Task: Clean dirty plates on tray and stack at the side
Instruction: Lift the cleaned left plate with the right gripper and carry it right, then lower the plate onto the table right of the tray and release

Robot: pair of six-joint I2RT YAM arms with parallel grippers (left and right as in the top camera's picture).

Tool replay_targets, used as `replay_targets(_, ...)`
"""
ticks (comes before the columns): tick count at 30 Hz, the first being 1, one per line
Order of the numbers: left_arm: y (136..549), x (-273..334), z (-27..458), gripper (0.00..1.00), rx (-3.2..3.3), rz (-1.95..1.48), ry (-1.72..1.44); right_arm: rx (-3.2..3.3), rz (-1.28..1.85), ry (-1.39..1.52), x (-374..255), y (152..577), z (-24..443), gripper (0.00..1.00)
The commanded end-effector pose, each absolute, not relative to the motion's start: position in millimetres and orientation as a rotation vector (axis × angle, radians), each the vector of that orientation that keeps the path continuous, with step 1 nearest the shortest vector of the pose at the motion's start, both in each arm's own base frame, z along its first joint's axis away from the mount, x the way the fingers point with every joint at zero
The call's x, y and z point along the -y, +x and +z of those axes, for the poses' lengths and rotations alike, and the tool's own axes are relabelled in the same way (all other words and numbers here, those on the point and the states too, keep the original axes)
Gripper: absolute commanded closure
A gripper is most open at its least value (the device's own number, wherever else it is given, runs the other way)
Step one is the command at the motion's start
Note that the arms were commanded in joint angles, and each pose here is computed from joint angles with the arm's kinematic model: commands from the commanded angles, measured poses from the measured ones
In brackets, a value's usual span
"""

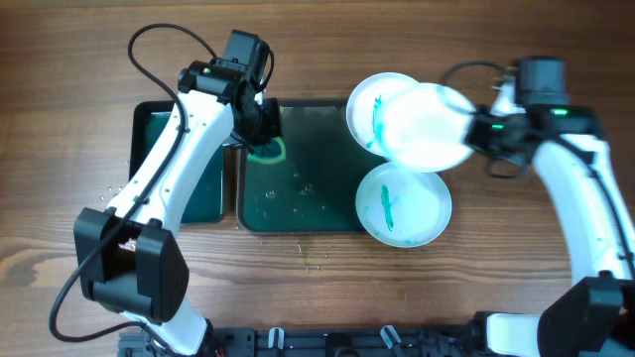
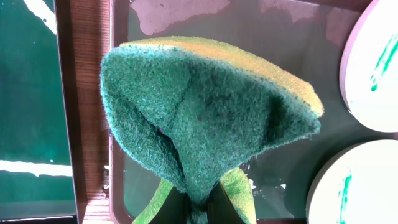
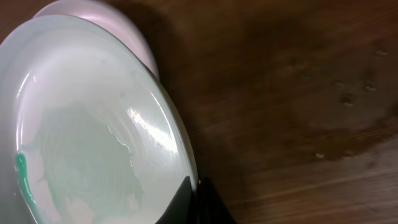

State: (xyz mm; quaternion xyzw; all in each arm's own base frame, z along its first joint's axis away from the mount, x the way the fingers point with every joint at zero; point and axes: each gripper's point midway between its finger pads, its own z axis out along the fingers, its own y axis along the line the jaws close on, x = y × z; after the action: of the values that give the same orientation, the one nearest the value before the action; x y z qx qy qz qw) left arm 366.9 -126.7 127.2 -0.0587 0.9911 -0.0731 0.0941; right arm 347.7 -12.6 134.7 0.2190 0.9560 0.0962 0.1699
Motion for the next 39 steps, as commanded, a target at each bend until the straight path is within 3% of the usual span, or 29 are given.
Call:
replay_targets(1,366,126,127,0.96,-2.944,-0.224,-0.155,-2.677,0.281,0.77,49,334,133,0.96)
replay_targets(10,366,126,127,0.96,-2.946,-0.223,-0.155,-2.541,0.104,1.163,124,300,71,0.96)
replay_targets(19,365,126,127,0.96,-2.947,-0.223,-0.156,-2.412,0.089,1.126,135,311,43,0.96)
replay_targets(26,365,126,127,0.96,-2.947,-0.223,-0.156,-2.38,0.108,1.1,136,319,43,0.82)
replay_targets(33,365,127,127,0.96,-2.948,-0.223,-0.154,-2.464,0.343,0.961,102,324,51,0.67)
replay_targets(39,365,127,127,0.96,-2.946,-0.224,-0.154,-2.65,0.509,0.869,70,299,76,0.67)
